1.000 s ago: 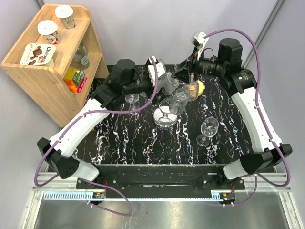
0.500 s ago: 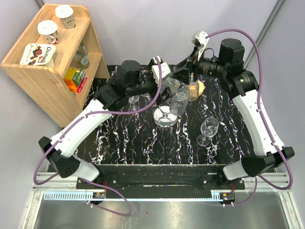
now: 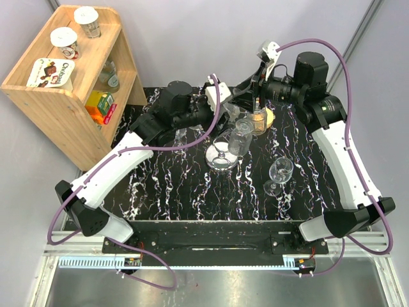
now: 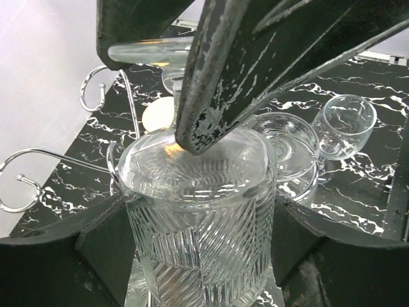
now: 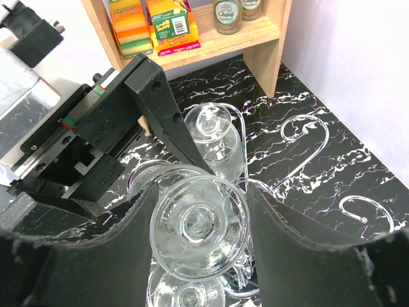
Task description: Place the wine glass upside down on the wine glass rack
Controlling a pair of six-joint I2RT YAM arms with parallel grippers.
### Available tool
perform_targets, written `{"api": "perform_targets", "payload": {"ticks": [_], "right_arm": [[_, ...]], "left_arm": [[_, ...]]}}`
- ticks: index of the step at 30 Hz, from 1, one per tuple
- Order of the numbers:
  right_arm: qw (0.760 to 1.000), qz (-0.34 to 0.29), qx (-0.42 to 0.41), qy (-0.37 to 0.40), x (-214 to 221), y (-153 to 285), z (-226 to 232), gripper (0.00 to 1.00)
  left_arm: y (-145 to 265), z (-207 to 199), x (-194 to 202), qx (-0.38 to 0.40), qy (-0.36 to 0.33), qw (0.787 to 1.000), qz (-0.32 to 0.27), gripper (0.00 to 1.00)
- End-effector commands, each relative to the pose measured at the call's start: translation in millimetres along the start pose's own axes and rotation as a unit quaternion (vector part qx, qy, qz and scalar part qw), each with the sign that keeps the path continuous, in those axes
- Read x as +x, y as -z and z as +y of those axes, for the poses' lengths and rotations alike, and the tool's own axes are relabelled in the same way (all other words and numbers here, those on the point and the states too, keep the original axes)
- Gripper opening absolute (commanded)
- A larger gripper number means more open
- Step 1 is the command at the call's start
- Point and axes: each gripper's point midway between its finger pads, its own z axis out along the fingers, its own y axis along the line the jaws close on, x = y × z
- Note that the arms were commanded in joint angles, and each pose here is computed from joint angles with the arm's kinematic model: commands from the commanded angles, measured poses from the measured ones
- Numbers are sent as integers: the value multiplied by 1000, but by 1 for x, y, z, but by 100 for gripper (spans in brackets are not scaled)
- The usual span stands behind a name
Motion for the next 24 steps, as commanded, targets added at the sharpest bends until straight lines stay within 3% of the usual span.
{"api": "perform_targets", "payload": {"ticks": [1,3,7,11,19,21,24], "right_arm": [[998,-46,-18,36,-35,15,26,0],[998,-46,-23,36,-35,15,29,0],[998,-39,-31,36,-31,15,32,2],[998,-37,-37,39,-32,16,36,28],[997,-47,-29,57,-48,27,43,91],[996,-51,-24,63,-54,30,44,98],[996,-57,-17,69,-62,34,45,99]], "left_arm": [[7,9,-23,-19,-19,999,-28,57],[9,7,-25,-16,-22,999,-29,46],[13,6,-31,-15,-26,999,-36,2],[16,3,-35,-10,-23,999,-47,0],[28,-3,-50,-1,-29,997,-76,0],[34,-5,-58,1,-31,996,-88,0],[39,-3,-65,-2,-26,995,-98,0]]}}
